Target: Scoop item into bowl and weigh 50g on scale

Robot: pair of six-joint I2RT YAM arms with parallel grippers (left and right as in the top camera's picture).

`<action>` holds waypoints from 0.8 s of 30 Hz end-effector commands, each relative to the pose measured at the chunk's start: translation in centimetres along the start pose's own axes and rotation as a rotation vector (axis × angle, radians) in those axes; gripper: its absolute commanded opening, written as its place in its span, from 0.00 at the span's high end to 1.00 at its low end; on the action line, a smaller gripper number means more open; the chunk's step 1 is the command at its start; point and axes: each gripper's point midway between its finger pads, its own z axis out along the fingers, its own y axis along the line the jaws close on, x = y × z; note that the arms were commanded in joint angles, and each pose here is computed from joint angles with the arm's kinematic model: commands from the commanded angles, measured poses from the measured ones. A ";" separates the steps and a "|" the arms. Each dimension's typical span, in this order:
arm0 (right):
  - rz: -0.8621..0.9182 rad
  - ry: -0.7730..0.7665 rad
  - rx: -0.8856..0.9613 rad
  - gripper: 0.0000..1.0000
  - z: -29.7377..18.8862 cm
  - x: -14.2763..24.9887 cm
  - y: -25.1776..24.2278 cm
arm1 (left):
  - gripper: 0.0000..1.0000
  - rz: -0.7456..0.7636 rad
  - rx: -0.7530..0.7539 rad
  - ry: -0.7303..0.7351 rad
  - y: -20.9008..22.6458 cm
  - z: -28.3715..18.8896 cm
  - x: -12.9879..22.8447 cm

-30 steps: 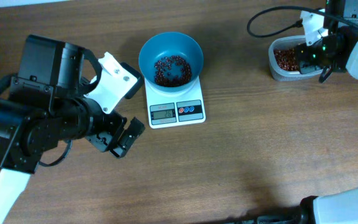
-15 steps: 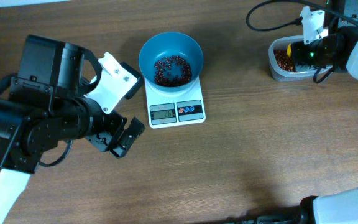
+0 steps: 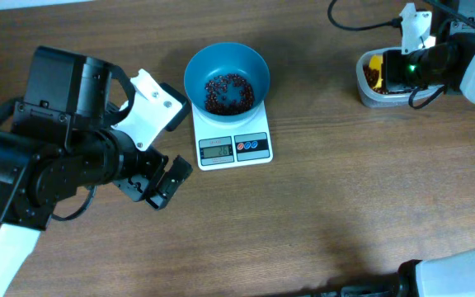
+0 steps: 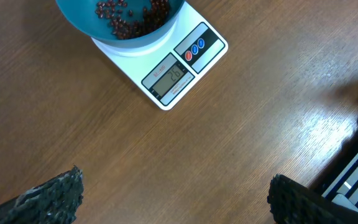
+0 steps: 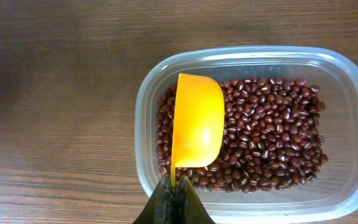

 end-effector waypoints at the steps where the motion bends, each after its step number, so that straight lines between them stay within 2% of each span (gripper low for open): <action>1: 0.069 -0.037 -0.007 0.96 -1.0 -1.1 -1.0 | 0.01 0.027 0.003 -0.037 -0.3 -0.9 -0.7; 6: 0.238 -0.054 -0.056 0.96 -1.6 -0.9 -3.4 | 0.01 0.027 0.003 -0.037 -0.3 -0.9 -0.7; 17: 0.382 -0.139 -0.295 0.96 -3.9 -1.3 -5.4 | 0.01 0.027 0.003 -0.037 -0.3 -0.9 -0.7; 24: 0.405 -0.183 -0.402 0.96 -5.1 -1.8 -5.2 | 0.01 0.027 0.003 -0.037 -0.3 -0.9 -0.7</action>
